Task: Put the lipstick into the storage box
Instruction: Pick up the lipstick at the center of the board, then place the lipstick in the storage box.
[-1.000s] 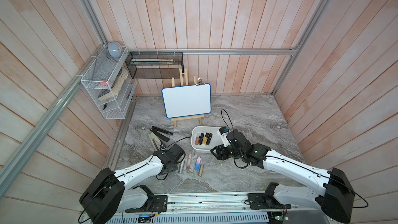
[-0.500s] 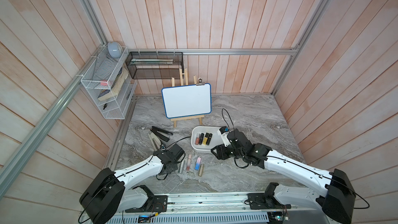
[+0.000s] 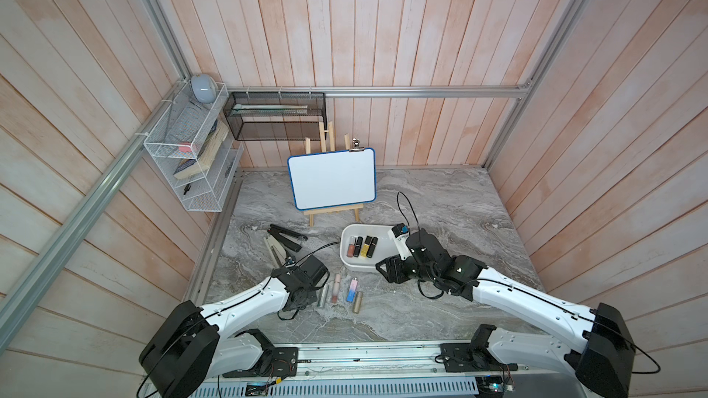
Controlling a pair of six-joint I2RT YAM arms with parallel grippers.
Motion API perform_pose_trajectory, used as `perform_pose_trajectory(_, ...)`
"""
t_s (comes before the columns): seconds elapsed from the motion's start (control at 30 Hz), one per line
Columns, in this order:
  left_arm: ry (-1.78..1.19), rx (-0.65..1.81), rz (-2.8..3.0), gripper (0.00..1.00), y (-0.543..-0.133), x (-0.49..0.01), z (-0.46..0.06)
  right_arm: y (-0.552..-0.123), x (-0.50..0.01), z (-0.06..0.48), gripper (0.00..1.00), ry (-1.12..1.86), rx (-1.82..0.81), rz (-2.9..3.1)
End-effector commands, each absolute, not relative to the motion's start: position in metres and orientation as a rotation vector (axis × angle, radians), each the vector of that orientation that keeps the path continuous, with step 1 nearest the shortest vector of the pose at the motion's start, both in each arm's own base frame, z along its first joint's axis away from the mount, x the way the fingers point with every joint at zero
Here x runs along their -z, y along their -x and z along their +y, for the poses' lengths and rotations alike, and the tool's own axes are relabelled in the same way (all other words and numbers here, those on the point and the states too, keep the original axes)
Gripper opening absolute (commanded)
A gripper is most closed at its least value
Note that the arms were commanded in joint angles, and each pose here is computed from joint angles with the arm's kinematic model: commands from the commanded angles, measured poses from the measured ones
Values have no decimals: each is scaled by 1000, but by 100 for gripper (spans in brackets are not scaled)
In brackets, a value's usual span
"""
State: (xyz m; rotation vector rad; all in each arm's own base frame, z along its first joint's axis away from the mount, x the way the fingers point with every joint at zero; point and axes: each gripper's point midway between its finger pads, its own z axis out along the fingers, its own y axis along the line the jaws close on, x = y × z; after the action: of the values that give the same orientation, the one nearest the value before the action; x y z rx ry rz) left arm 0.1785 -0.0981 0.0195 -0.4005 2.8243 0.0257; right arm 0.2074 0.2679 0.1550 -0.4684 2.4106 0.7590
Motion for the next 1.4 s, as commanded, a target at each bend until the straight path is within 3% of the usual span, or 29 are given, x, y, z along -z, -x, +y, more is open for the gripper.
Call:
perform_pose_trajectory(0.0,395,53,2795,20,-181,-33,-103,-209,-171,271,64,465,-790,2368)
perform_pose_trajectory(0.4,232,563,2539,20,-203,-129,-152,-213,-189,266,64,387,-947,2318)
perform_pose_trajectory(0.57,-43,962,2324,20,-216,-193,-214,-222,-209,254,64,276,-1128,2265)
perform_pose_trajectory(0.87,-482,1436,2114,20,-222,-243,-312,-229,-250,239,64,218,-1349,2136)
perform_pose_trajectory(1.07,-625,1598,2003,20,-219,-265,-340,-223,-266,241,64,236,-1475,2073)
perform_pose_trajectory(1.37,-690,1629,1999,20,-214,-265,-357,-222,-273,246,63,249,-1534,2041)
